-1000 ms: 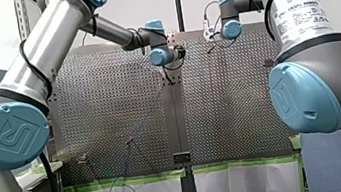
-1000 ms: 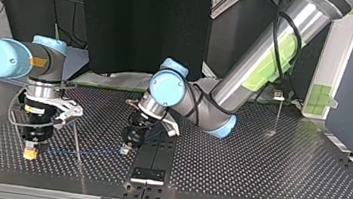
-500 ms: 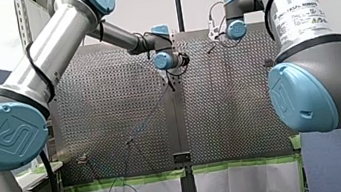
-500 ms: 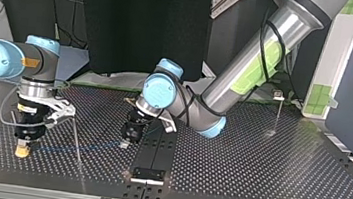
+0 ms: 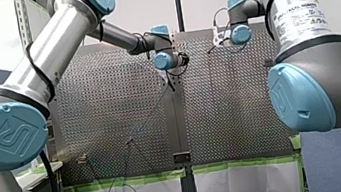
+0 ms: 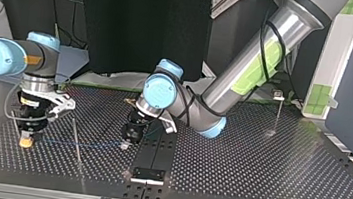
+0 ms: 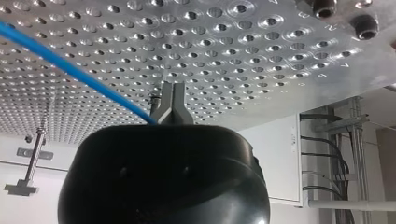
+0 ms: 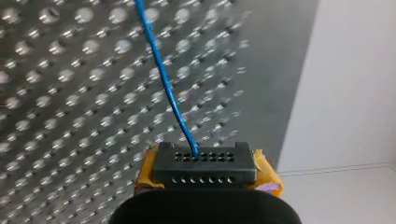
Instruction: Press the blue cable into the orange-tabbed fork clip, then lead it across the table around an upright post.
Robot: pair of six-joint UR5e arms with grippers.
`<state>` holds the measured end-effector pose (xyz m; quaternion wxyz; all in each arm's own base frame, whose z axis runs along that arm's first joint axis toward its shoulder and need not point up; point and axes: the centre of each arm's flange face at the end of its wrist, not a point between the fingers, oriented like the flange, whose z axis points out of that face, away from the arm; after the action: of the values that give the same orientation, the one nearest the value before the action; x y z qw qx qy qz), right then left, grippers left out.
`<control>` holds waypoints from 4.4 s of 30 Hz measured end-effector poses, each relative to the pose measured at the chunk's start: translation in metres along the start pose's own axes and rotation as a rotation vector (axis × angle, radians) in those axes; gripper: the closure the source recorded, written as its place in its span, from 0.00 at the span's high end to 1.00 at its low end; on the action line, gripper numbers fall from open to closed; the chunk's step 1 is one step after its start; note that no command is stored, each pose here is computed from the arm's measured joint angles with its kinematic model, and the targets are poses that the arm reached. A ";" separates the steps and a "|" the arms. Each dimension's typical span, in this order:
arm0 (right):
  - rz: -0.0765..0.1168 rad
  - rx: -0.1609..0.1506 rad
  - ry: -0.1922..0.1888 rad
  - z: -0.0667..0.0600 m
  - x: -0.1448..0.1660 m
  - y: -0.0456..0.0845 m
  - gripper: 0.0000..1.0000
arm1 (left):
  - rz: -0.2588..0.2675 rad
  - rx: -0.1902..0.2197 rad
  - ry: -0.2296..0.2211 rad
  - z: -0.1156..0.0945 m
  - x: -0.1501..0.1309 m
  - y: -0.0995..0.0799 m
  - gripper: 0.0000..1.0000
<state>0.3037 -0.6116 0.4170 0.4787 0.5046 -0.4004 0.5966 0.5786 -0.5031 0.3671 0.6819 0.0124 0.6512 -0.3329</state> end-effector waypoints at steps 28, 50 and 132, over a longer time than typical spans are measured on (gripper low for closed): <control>-0.036 -0.001 -0.179 -0.011 -0.110 0.007 0.00 | 0.002 -0.022 0.008 0.004 0.017 0.014 0.41; -0.066 -0.001 -0.210 -0.017 -0.135 0.019 0.00 | 0.015 -0.090 0.012 0.000 0.018 0.019 0.63; -0.047 -0.019 -0.374 -0.075 -0.354 0.027 0.00 | 0.016 -0.100 0.013 0.000 0.018 0.020 0.63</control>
<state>0.2718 -0.6043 0.0554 0.4145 0.6114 -0.4760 0.4773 0.5866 -0.4956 0.3426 0.6800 -0.0145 0.6713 -0.2944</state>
